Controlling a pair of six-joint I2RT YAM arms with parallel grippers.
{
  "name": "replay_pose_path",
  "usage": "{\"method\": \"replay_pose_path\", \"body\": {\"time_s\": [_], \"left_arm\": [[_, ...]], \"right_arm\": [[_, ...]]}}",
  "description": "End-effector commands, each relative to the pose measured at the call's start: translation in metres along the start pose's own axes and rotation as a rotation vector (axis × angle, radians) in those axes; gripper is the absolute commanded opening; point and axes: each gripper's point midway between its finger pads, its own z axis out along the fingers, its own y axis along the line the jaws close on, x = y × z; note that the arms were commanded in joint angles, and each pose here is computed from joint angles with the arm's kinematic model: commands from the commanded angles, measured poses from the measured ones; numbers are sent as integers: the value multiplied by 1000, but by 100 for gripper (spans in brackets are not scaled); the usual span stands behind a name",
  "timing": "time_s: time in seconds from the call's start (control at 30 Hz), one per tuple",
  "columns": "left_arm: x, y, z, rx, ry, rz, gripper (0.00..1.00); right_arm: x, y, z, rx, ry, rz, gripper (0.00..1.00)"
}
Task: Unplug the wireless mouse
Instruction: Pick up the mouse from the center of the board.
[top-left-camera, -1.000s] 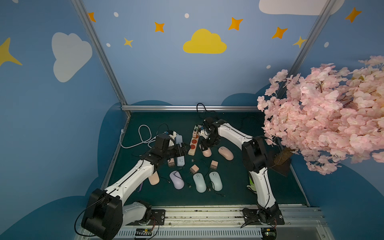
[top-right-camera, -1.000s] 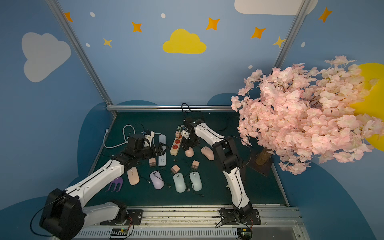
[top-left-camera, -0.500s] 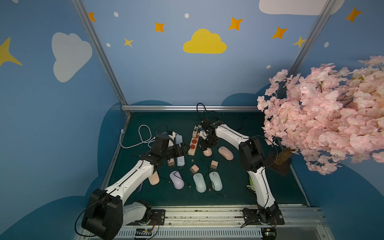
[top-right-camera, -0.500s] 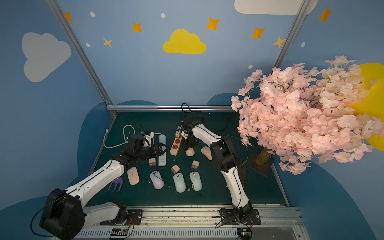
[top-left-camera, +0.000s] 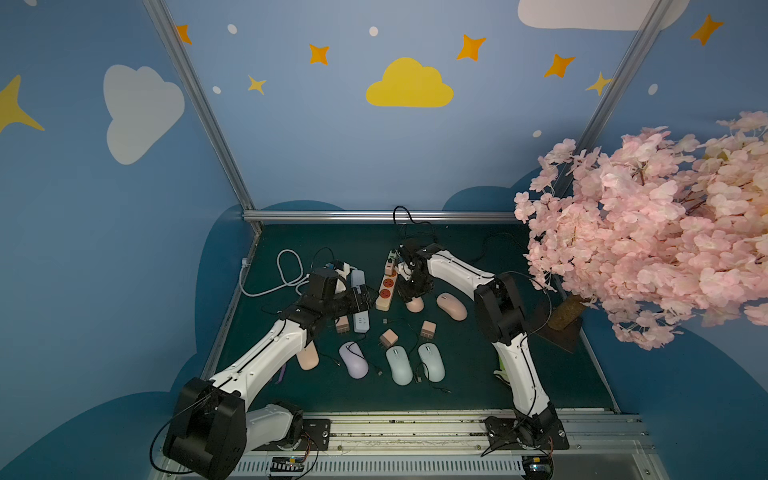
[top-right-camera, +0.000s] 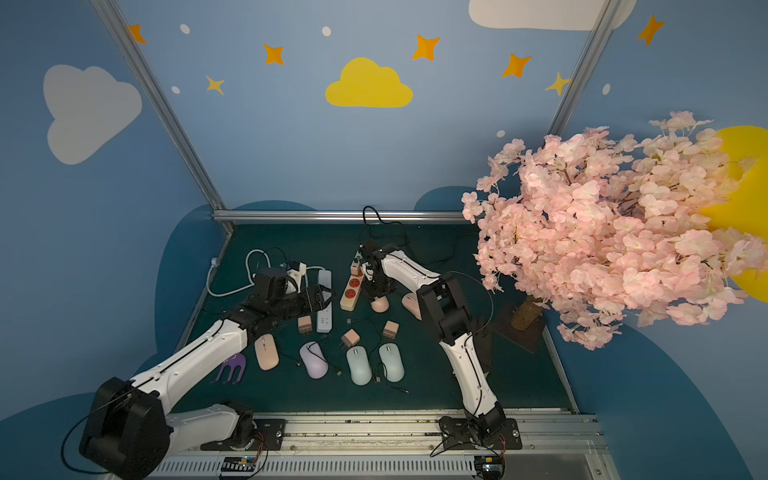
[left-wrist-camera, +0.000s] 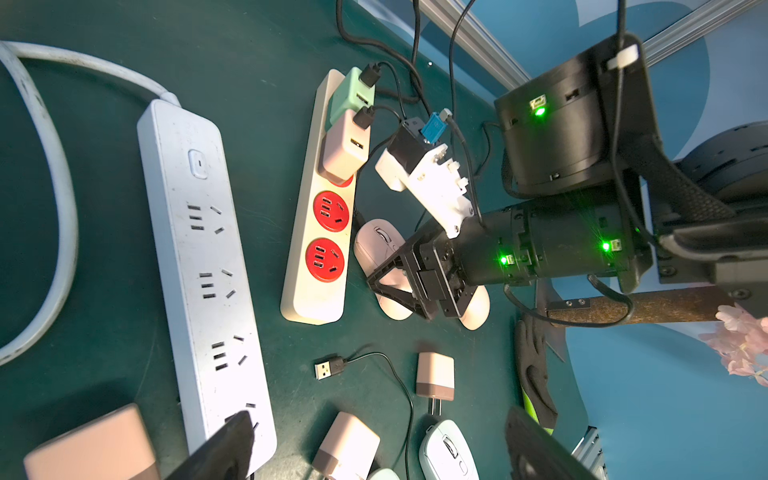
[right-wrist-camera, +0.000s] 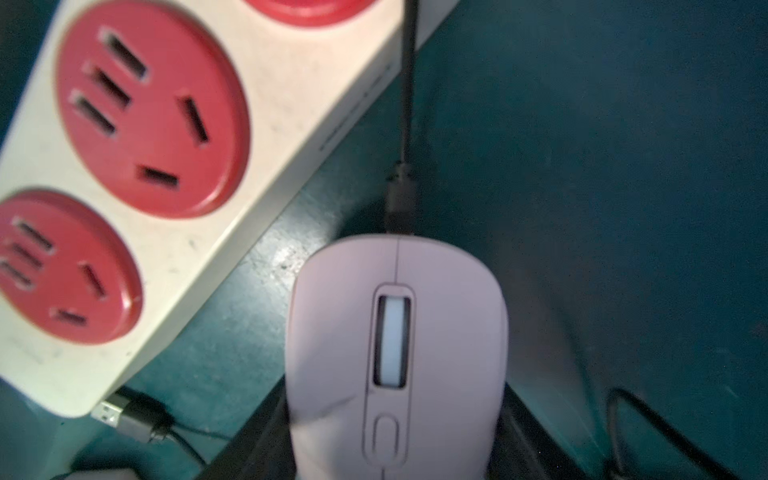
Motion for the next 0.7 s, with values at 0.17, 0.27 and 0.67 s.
{"method": "replay_pose_path", "body": {"time_s": [0.17,0.27,0.67], "left_arm": [[-11,-5,8,12,-3,3,93],[-17,-9,20,20,3,-13,94],[-25,-28,79,76,57,-109,77]], "right_arm": [[2,14,-36,-59,-97,-10,33],[3,22,-55,-114,-153,-26,26],[24,31,-70,-169,-239,-65,0]]}}
